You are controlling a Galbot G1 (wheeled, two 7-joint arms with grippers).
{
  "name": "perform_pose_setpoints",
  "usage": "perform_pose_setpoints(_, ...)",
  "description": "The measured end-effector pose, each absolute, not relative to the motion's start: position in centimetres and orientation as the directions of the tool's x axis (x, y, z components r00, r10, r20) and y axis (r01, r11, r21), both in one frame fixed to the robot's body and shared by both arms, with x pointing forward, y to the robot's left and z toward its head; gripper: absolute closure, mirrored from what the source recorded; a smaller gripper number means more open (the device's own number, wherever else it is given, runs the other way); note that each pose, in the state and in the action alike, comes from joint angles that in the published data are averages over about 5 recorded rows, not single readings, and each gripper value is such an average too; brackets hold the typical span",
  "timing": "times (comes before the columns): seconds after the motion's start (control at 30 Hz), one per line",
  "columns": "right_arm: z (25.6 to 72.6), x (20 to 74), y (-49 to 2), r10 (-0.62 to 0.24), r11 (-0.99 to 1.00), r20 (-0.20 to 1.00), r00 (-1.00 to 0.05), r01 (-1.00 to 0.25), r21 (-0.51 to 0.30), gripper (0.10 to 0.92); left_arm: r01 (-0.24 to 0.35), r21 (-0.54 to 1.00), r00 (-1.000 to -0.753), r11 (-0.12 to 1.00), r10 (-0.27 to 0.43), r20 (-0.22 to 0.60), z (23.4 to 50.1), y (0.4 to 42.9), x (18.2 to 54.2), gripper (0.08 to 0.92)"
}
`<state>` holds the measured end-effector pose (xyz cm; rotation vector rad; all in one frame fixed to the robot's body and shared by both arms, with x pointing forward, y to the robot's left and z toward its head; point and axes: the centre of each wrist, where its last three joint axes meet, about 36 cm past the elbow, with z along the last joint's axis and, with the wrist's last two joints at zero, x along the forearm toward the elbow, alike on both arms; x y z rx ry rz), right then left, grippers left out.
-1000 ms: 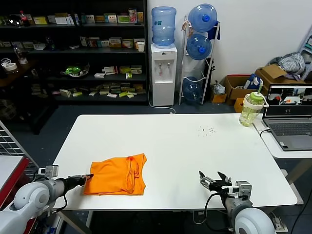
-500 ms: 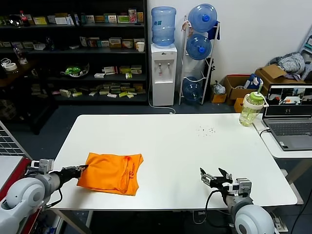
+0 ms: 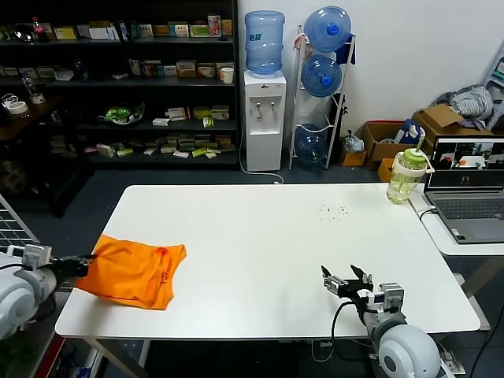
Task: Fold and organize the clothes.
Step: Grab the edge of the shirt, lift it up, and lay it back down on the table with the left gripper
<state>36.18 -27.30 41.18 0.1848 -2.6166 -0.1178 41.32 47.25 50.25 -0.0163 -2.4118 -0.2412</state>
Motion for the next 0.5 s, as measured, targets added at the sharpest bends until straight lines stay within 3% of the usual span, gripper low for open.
perform_pose_setpoints(0.27,41.1,36.2,-27.5,-0.148,0.988,0.480,-0.865,-0.104,0.119,0.200,0.068,0.271,-0.744,0.960,-0.132,0.655,52.9,50.0,42.4,0.905)
perform_pose_setpoints(0.5,40.9,35.8,-27.4,-0.133,0.990,0.481,-0.867,-0.089,0.113,0.200,0.074,0.256,-0.725,0.964,-0.124,0.677,53.5,49.3,42.5,0.905)
